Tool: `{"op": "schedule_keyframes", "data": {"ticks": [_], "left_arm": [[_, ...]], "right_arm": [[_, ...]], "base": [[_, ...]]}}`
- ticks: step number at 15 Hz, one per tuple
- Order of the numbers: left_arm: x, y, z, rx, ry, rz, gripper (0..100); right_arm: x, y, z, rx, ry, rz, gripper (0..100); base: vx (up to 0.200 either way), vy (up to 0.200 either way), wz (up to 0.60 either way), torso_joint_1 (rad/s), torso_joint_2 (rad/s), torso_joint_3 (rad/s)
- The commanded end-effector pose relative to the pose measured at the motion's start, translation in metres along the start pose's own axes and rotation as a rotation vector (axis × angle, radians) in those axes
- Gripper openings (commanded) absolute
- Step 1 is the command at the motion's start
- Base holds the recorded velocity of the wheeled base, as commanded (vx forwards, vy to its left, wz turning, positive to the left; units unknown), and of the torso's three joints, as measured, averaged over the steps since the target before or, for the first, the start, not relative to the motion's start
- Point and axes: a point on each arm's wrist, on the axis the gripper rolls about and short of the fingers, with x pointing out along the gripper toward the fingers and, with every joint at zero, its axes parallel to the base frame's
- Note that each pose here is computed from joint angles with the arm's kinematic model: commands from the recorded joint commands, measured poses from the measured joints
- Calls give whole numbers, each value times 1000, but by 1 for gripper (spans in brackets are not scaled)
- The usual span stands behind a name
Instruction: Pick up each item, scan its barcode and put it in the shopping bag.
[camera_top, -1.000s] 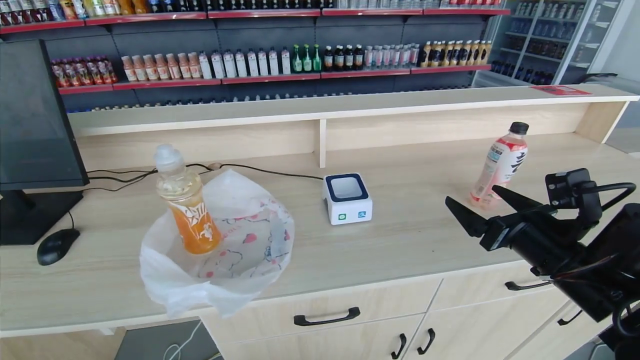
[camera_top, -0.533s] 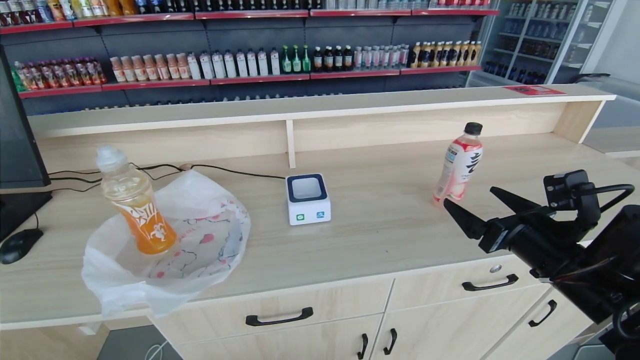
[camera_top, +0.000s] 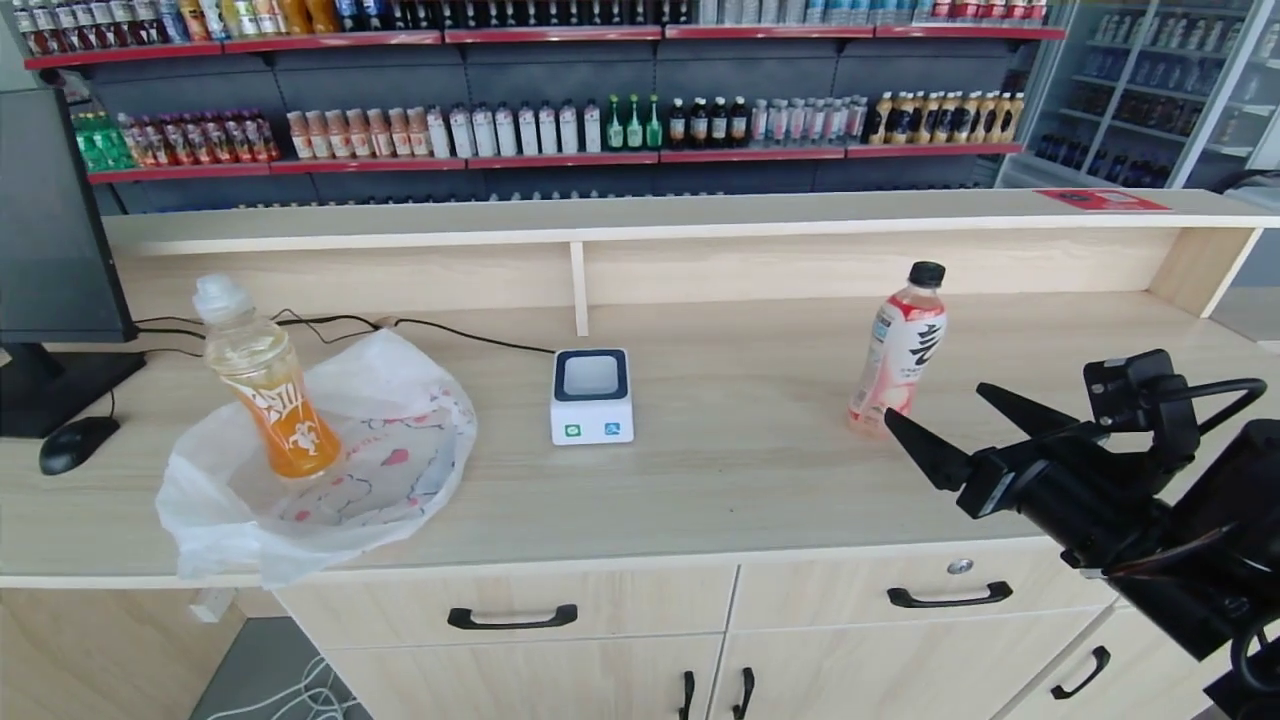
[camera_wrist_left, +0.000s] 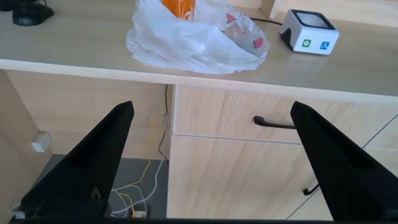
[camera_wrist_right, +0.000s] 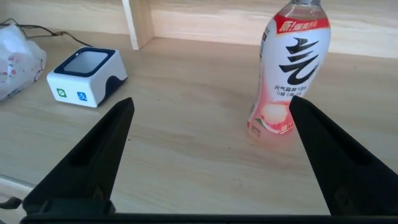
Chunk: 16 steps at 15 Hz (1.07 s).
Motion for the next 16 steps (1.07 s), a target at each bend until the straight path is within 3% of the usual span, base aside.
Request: {"op": "schedule_keyframes", "data": {"ticks": [1,5,10,16], "left_arm": [[0,0,0,0,2,0,100],[0,0,0,0,2,0,100],[0,0,0,0,2,0,100],[0,0,0,2,0,0,100]], "right_arm": [[-4,1,-3,-1,16,2,100],[-3,1,-2,-3,10,2,100],[-5,4,-5,-34,26,17,100],[-3,14,-17,-29,80,56,100]], "base": [[0,-200,0,2,7,2],[0,-200,0,4,4,2],[200,0,0,3,0,5],[0,0,0,0,0,0]]}}
